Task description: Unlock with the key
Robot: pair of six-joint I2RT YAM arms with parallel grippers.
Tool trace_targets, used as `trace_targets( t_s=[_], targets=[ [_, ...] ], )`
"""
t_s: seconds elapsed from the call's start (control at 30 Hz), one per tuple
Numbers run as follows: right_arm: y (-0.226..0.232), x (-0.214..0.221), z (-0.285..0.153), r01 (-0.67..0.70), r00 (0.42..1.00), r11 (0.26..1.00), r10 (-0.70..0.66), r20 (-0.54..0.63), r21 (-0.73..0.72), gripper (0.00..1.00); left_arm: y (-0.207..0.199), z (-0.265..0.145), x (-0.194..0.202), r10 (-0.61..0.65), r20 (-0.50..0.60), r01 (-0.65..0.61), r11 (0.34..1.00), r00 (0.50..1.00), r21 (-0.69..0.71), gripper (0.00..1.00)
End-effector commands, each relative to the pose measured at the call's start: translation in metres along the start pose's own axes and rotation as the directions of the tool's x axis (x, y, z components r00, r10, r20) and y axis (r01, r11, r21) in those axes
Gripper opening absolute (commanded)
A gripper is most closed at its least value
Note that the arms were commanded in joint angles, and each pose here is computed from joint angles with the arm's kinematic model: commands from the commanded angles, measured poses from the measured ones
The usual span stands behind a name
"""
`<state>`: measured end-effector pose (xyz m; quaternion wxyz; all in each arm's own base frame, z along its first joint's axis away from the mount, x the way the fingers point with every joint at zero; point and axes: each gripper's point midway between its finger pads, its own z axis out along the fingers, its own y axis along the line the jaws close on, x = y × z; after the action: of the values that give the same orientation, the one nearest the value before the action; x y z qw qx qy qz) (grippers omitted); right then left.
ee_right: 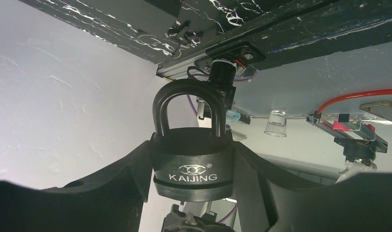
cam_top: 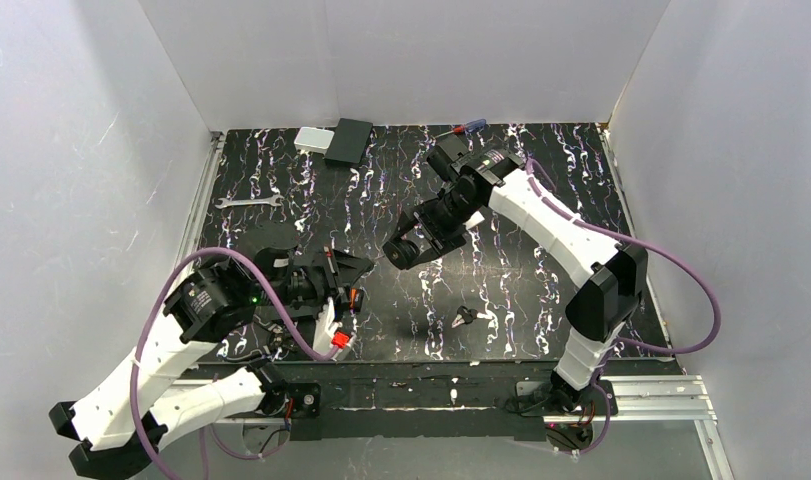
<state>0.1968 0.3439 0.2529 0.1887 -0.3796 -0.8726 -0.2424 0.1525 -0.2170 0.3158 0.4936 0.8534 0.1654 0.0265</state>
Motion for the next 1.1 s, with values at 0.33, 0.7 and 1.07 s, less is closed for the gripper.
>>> trace_targets(
  t_s=[0.33,0.7,1.07],
  targets=[
    [0.01,0.018,-0.021,0.039,0.998,0.998,-0.041,-0.046,-0.043,0.01,-0.006,0.013,0.004,0.055,-0.018,-0.055,0.998,0.998,0.035,0.0],
    [0.006,0.016,-0.018,0.052,0.998,0.998,-0.053,-0.045,-0.022,0.01,-0.007,0.022,0.006,0.049,-0.016,-0.048,0.998,0.999,0.046,0.0],
    [0.006,0.018,-0.017,0.065,0.997,0.998,-0.066,-0.046,-0.025,0.01,-0.009,0.032,0.005,0.052,0.002,-0.052,0.996,0.999,0.067,0.0]
  ],
)
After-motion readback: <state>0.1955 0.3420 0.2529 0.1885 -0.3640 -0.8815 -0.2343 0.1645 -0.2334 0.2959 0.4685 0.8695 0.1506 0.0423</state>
